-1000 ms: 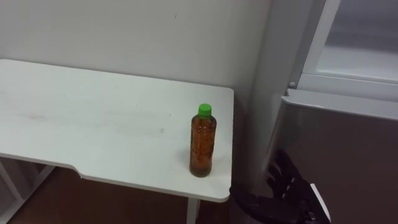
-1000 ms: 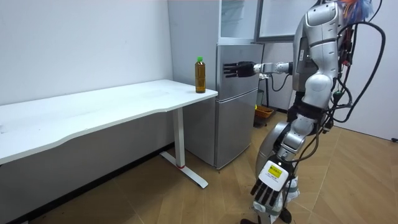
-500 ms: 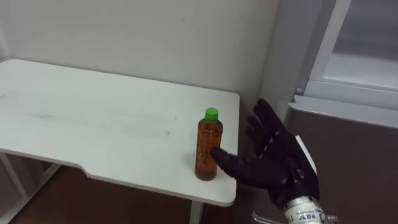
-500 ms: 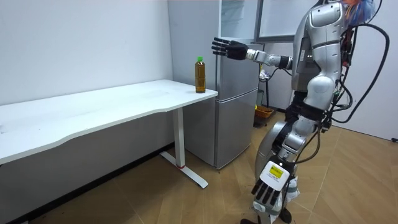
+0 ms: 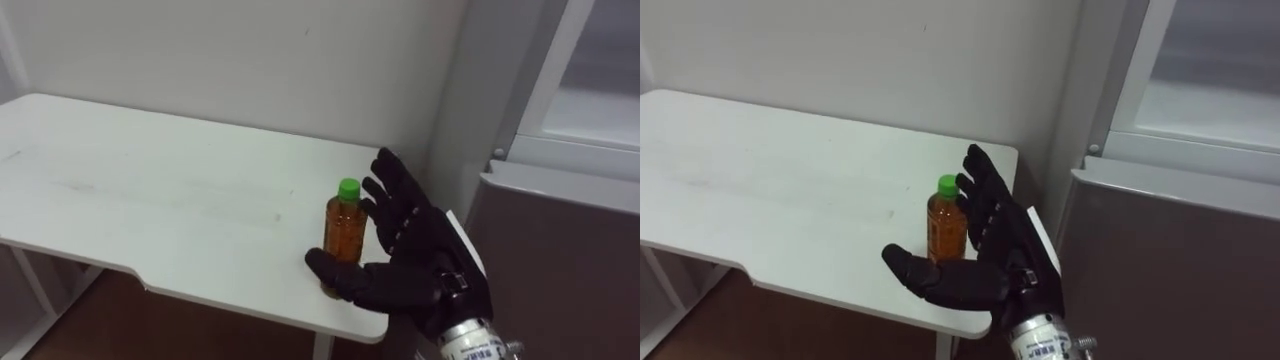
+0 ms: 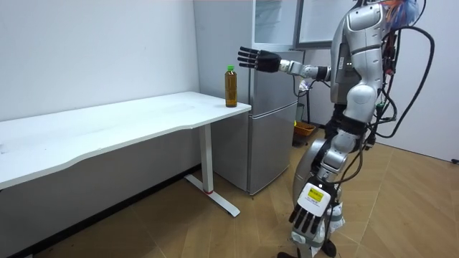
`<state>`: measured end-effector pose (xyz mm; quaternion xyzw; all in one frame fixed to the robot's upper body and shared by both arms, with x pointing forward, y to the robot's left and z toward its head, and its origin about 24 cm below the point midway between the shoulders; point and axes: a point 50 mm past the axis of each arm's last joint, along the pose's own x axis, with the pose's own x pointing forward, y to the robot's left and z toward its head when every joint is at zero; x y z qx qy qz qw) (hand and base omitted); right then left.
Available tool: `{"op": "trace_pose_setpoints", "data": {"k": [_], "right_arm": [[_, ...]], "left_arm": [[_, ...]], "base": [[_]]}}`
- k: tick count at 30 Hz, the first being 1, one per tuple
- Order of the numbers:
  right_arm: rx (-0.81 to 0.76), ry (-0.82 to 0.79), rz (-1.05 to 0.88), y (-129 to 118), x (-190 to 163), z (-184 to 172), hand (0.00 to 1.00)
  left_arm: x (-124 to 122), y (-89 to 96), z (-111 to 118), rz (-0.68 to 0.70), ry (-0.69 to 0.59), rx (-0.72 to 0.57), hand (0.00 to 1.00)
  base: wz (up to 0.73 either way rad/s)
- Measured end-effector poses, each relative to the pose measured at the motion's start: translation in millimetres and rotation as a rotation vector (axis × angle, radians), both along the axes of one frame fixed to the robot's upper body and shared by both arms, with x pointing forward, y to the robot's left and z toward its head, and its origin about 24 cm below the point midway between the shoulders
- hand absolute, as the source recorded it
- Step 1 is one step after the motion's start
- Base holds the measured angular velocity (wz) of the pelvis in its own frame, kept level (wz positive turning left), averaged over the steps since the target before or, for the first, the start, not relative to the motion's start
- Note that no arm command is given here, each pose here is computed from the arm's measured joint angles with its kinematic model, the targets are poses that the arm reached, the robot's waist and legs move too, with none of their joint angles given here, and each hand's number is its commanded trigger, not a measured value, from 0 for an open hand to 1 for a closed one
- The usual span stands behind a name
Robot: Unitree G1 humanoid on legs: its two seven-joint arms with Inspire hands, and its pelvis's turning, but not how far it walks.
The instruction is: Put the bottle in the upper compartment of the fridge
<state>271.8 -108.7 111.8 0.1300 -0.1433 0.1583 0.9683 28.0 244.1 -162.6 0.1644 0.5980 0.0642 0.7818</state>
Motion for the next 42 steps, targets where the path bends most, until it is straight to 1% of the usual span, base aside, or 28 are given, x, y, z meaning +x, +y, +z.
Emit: {"op": "trace_pose_setpoints", "data": {"k": [17,19,22,31,37,42], "right_arm": [[-0.004,0.016,-0.018,-1,1,-2,0.0],[-0.024,0.002,-0.05,-5,2,0,0.0],[-0.011,-0.003,-0.096,-11,4,3,0.0],[0.025,-0.025,-0.197,-13,13,18,0.0],[0.039,-0.008,-0.266,-18,13,17,0.0],[0.044,-0.003,-0.283,-19,14,17,0.0]], "left_arm": [[4,0.0,0,0.004,-0.001,-0.001,0.0],[4,0.3,0,0.011,-0.002,-0.001,0.0],[3,0.3,0,0.011,-0.002,-0.001,0.0],[7,0.7,1,0.02,-0.019,0.014,0.0],[7,1.0,1,0.022,-0.02,0.018,0.0],[7,0.9,1,0.022,-0.021,0.018,0.0]], "base": [[0.01],[0.0],[0.0],[0.01],[0.0],[0.0]]}}
